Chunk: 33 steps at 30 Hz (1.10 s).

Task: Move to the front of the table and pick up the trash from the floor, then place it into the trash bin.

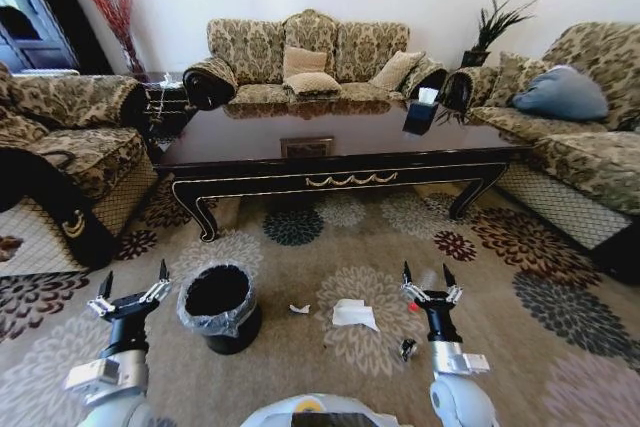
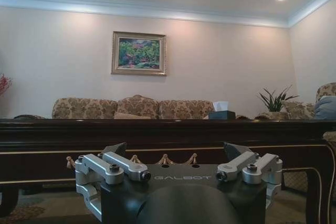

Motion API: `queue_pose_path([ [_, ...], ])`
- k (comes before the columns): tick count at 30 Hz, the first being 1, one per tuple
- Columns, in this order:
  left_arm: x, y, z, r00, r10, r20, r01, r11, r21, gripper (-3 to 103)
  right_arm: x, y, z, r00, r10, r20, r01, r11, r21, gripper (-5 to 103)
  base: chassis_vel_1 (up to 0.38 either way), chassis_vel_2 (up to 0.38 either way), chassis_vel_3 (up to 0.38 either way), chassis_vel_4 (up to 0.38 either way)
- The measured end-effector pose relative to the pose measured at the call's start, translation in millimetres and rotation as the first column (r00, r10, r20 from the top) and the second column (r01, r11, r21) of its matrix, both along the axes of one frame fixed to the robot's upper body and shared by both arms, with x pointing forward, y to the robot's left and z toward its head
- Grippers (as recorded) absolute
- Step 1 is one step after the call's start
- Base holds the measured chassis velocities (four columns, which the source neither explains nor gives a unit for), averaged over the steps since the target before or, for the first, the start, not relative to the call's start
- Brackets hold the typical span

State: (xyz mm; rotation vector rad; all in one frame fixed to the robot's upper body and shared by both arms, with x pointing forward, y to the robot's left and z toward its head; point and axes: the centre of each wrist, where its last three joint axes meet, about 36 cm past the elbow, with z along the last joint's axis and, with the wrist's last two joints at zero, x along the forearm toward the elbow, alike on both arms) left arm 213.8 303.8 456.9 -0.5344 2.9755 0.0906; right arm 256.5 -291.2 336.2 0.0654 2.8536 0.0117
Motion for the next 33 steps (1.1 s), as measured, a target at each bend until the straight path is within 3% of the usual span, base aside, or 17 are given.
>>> queue_pose_path([
  [18,5.7,1.7,8.6,1.0,0.001,-0.011,-0.001,1.0,0.0,100,5.1,-2.2,-6.1,0.999,-0.022,0.033,0.022,1.0,-0.001,100,0.05,-0.049,-0.052,0.053],
  [20,10.3,2.5,15.8,0.999,0.004,-0.051,-0.006,0.999,-0.038,100,5.7,-2.4,-6.6,0.999,-0.027,0.033,0.027,1.0,0.001,100,0.0,0.0,0.0,0.0],
  [22,20.4,3.4,35.4,0.991,-0.008,-0.136,-0.015,0.986,-0.165,100,7.0,-2.2,-6.3,0.999,-0.037,0.033,0.037,0.999,0.005,100,0.0,0.0,0.0,0.0],
  [23,20.4,3.4,35.4,0.991,-0.008,-0.136,-0.015,0.986,-0.165,100,7.0,-2.2,-6.3,0.999,-0.037,0.033,0.037,0.999,0.005,100,0.0,0.0,0.0,0.0],
  [25,36.0,10.9,53.6,0.968,-0.046,-0.248,-0.022,0.965,-0.263,100,7.8,-2.1,-6.7,0.998,-0.047,0.029,0.047,0.999,0.01,100,0.0,0.0,0.0,0.0],
  [27,43.7,16.2,56.9,0.957,-0.057,-0.285,-0.025,0.961,-0.276,100,8.0,-2.3,-7.1,0.998,-0.048,0.027,0.048,0.999,0.01,100,0.0,0.0,0.0,0.0],
  [30,71.4,42.7,46.0,0.926,-0.045,-0.375,-0.05,0.97,-0.239,100,6.3,-2.3,-10.4,0.999,-0.047,0.021,0.047,0.999,0.01,100,0.0,0.0,0.0,0.0],
  [33,82.4,56.2,29.4,0.913,-0.053,-0.405,-0.046,0.972,-0.23,100,5.3,-1.4,-13.4,0.999,-0.045,0.018,0.044,0.999,0.011,100,0.0,0.0,0.0,0.0],
])
